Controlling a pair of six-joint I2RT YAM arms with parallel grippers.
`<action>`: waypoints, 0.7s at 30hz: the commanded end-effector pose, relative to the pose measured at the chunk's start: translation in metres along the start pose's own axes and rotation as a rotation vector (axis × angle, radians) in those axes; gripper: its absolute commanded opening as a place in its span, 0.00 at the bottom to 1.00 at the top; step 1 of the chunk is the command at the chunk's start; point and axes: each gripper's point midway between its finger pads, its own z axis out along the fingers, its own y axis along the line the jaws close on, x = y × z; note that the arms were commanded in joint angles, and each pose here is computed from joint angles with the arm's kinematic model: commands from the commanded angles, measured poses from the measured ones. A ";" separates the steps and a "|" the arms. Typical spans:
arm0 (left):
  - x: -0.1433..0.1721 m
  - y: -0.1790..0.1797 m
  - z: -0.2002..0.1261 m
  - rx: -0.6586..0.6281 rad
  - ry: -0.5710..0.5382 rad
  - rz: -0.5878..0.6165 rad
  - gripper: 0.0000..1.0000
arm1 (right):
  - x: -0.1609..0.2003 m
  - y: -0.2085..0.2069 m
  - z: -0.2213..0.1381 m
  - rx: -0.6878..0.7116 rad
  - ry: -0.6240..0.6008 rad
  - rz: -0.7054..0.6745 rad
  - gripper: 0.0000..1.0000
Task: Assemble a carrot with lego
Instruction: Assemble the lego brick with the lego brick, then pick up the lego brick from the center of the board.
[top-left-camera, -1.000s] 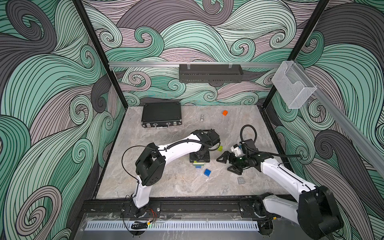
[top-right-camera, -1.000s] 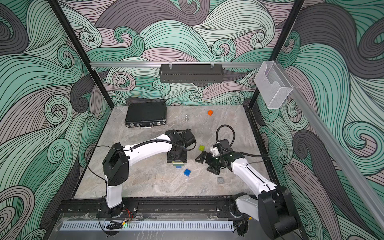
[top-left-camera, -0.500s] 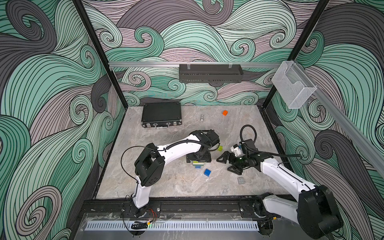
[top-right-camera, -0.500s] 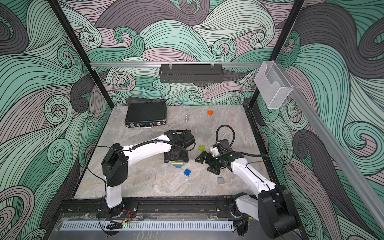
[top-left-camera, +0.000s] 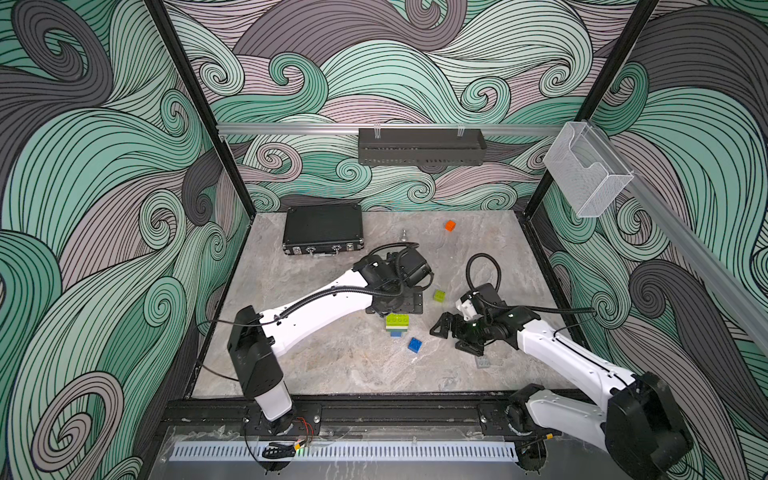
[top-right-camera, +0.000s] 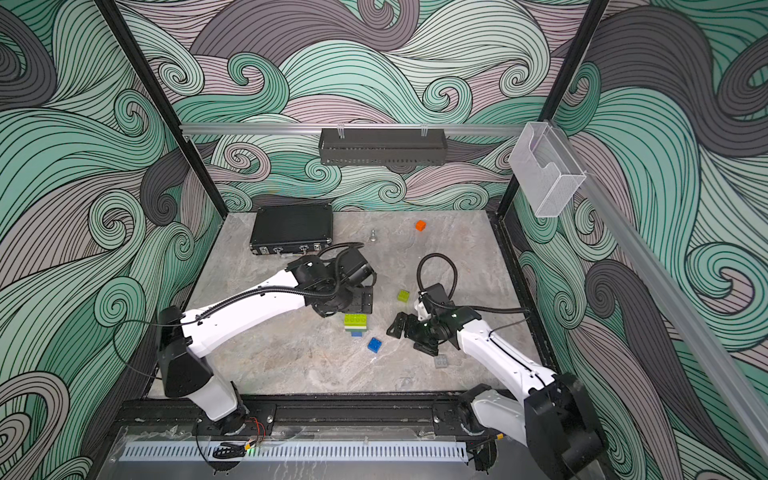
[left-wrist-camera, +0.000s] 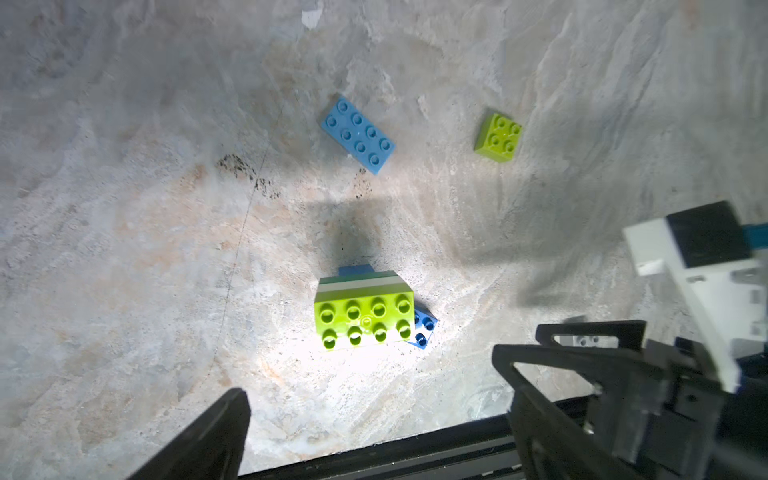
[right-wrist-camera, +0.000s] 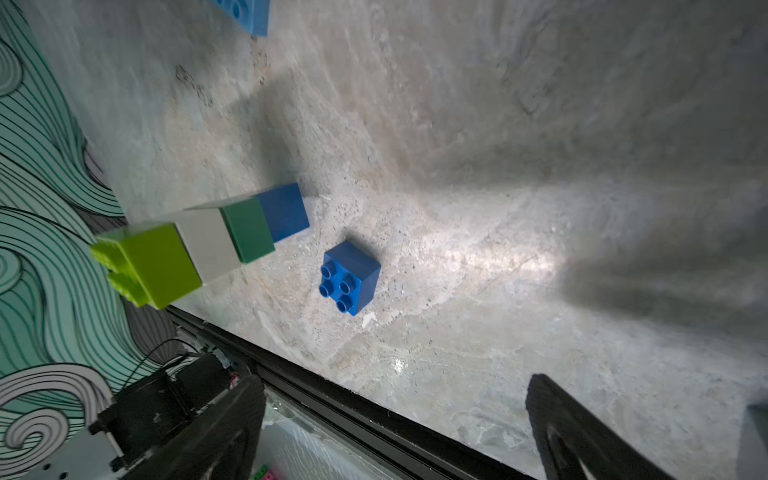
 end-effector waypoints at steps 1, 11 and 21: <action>-0.012 0.027 -0.003 -0.016 -0.074 -0.002 0.99 | 0.009 -0.002 0.001 0.108 -0.034 -0.016 0.95; -0.020 0.101 -0.016 0.004 -0.142 -0.115 0.99 | 0.004 0.008 0.016 0.297 -0.013 -0.169 0.90; -0.008 0.141 -0.002 0.004 -0.122 -0.219 0.99 | 0.003 0.020 0.036 0.326 -0.081 -0.065 0.75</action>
